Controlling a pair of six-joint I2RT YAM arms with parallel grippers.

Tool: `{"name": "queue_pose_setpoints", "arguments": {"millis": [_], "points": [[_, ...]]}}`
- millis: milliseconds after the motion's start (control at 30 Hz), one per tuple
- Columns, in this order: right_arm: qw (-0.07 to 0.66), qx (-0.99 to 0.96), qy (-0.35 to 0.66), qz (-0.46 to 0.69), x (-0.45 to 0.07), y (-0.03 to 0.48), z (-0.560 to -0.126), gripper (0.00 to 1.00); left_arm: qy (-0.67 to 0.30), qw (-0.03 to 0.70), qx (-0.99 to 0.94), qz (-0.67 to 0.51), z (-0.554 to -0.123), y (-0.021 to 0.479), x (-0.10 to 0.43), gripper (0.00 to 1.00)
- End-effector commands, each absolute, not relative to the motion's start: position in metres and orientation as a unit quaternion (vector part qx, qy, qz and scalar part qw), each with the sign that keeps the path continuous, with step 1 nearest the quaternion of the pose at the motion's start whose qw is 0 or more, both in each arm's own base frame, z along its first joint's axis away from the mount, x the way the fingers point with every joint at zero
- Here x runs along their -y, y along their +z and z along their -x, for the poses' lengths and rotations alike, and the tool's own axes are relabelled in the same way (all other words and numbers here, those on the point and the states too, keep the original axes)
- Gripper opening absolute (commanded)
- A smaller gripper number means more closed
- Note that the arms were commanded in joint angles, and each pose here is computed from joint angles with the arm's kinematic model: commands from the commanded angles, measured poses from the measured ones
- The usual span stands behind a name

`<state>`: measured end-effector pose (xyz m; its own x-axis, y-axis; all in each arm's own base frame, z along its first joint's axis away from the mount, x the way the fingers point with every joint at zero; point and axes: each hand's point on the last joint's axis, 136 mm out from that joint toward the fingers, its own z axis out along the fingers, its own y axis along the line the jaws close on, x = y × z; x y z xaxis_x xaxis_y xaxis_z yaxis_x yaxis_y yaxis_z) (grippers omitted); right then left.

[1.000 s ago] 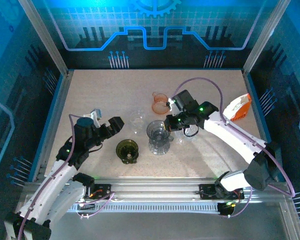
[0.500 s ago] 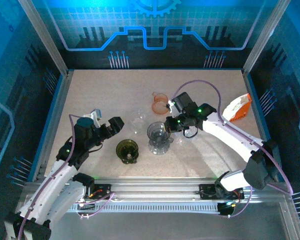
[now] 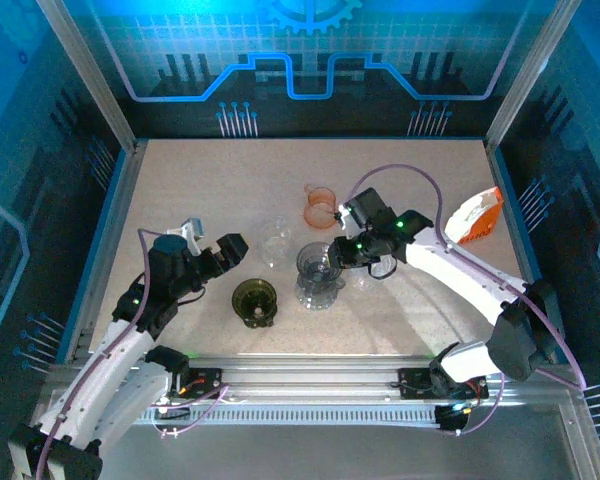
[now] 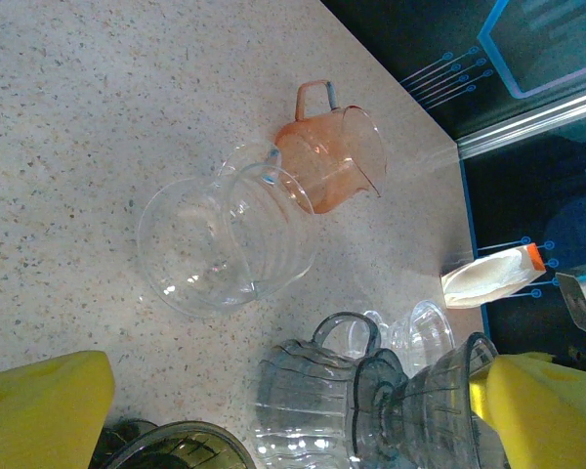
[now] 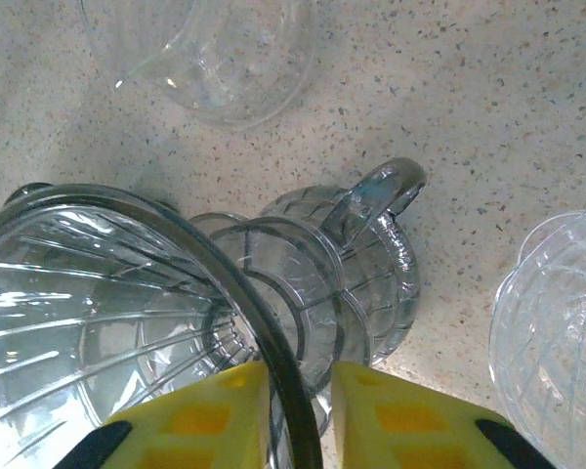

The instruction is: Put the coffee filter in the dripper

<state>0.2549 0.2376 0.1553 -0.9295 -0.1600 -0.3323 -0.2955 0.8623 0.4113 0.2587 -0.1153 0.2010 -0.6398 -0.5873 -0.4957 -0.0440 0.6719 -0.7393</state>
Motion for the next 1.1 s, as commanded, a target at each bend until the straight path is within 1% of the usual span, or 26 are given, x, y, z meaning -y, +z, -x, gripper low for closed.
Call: {"name": "queue_pose_setpoints", "arguments": {"millis": [0, 267, 933, 1067], "points": [[0.149, -0.951, 0.247, 0.113, -0.236, 0.161, -0.252, 0.26, -0.356, 0.377, -0.837, 0.176, -0.254, 0.196, 0.118, 0.99], [0.159, -0.947, 0.253, 0.117, -0.239, 0.173, -0.249, 0.27, -0.353, 0.375, -0.838, 0.177, -0.254, 0.194, 0.117, 0.99], [0.150, -0.944, 0.271, 0.116, -0.251, 0.191, -0.237, 0.26, -0.352, 0.373, -0.839, 0.178, -0.254, 0.193, 0.117, 0.99], [0.146, -0.946, 0.264, 0.116, -0.250, 0.189, -0.236, 0.28, -0.351, 0.374, -0.839, 0.179, -0.255, 0.193, 0.117, 0.99]]}}
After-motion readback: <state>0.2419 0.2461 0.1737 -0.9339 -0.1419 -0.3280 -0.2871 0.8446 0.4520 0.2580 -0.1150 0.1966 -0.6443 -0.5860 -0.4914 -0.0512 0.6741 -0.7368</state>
